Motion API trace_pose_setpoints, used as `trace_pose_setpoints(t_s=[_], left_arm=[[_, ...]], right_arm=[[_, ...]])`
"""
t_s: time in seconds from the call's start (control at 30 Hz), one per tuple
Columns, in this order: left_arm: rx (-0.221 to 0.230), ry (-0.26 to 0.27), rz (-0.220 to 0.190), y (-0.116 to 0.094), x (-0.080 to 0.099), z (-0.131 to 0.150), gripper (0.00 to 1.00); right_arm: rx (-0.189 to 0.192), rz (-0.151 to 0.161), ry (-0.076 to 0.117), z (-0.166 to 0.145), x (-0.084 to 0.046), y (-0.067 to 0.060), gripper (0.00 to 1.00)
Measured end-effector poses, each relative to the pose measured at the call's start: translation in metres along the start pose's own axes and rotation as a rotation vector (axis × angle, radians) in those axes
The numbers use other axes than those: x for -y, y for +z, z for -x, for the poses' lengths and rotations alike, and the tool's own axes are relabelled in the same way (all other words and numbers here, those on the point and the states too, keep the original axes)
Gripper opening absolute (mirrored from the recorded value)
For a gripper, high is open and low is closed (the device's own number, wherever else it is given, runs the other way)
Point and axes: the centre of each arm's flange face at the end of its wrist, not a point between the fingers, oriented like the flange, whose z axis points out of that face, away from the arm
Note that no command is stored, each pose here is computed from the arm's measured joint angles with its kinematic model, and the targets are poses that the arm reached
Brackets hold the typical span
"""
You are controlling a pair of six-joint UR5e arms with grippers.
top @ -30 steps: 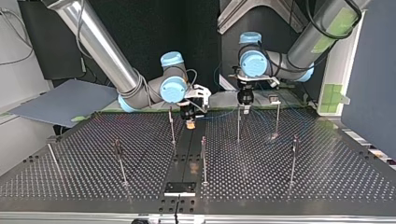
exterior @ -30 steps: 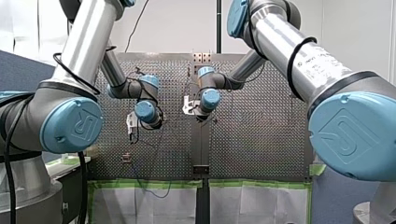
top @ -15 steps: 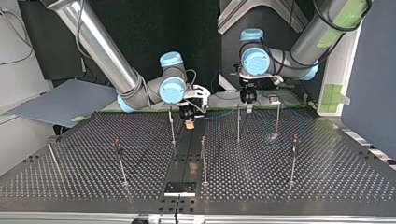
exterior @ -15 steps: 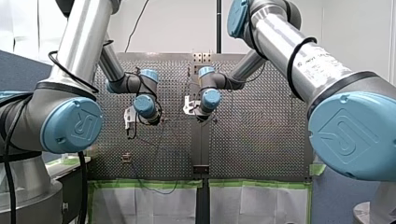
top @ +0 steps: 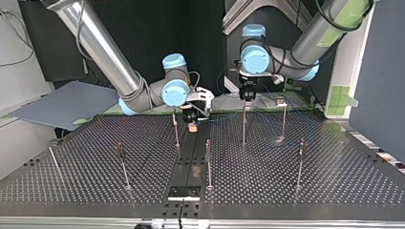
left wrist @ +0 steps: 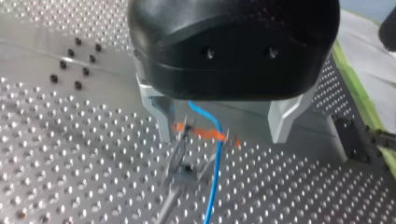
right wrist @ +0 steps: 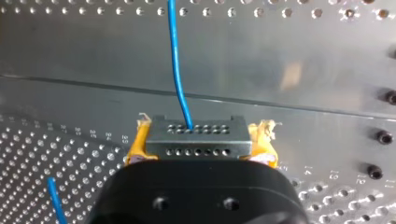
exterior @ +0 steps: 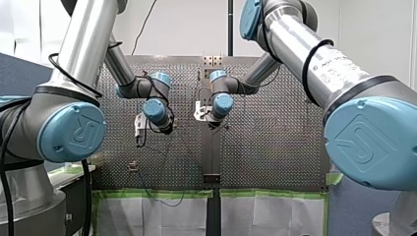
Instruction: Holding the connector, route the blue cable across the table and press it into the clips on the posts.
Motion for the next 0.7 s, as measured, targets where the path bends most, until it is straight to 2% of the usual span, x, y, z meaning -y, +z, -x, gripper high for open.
trace_pose_setpoints(t_s=[0.33, 0.6, 0.7], left_arm=[[0.015, -0.003, -0.002, -0.012, 0.017, 0.001, 1.00], [0.086, -0.051, -0.063, -0.025, 0.042, 0.014, 1.00], [0.107, -0.073, -0.070, -0.026, 0.047, 0.015, 1.00]], right_arm=[[0.008, 0.004, -0.001, 0.000, -0.003, 0.000, 0.00], [0.008, 0.006, 0.000, 0.000, -0.004, 0.000, 0.00], [0.009, 0.007, 0.000, 0.000, -0.005, 0.001, 0.00]])
